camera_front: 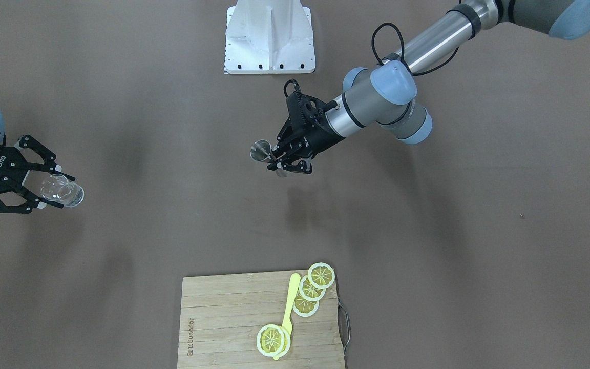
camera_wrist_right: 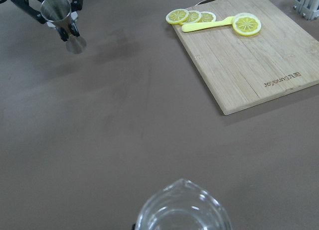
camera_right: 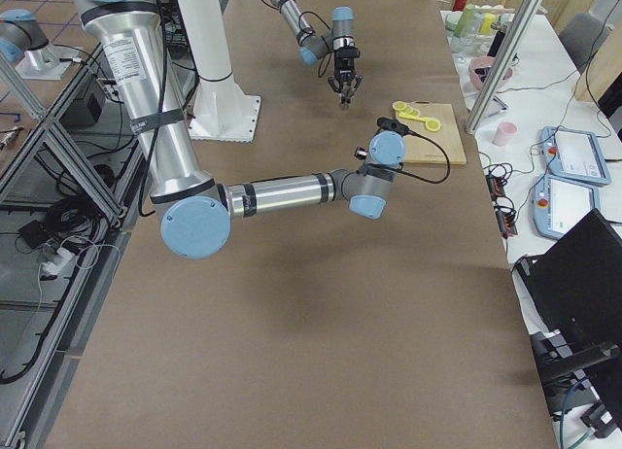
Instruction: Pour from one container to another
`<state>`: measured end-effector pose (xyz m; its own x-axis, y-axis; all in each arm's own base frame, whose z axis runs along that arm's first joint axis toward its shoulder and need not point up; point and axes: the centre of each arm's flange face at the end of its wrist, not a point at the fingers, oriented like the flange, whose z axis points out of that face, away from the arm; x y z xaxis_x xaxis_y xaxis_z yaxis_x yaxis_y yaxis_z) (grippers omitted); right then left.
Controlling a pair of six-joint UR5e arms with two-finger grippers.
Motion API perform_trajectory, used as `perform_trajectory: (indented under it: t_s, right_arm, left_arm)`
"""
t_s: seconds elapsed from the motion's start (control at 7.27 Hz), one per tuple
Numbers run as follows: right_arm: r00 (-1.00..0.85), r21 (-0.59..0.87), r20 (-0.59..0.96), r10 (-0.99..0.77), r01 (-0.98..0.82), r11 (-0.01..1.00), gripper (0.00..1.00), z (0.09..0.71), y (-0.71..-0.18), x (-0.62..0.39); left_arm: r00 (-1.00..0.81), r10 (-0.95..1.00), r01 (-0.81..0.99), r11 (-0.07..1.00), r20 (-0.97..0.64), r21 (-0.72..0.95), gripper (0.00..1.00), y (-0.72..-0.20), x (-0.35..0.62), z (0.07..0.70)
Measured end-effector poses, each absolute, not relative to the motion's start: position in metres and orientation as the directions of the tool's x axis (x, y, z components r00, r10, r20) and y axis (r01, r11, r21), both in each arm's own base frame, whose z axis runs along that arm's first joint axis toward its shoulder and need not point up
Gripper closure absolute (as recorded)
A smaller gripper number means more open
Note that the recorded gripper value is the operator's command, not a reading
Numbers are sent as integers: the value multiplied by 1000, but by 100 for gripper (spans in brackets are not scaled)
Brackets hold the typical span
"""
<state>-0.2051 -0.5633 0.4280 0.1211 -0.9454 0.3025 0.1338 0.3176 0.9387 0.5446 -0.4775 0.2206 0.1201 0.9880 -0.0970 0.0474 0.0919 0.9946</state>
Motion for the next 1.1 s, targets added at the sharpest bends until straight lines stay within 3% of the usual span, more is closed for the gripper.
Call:
perform_trajectory:
  t_s: [1.1]
  right_arm:
    - [178, 913, 322, -930, 202, 355, 100, 290, -573, -280]
  left_arm:
    - [130, 991, 26, 19, -23, 999, 100, -505, 594, 154]
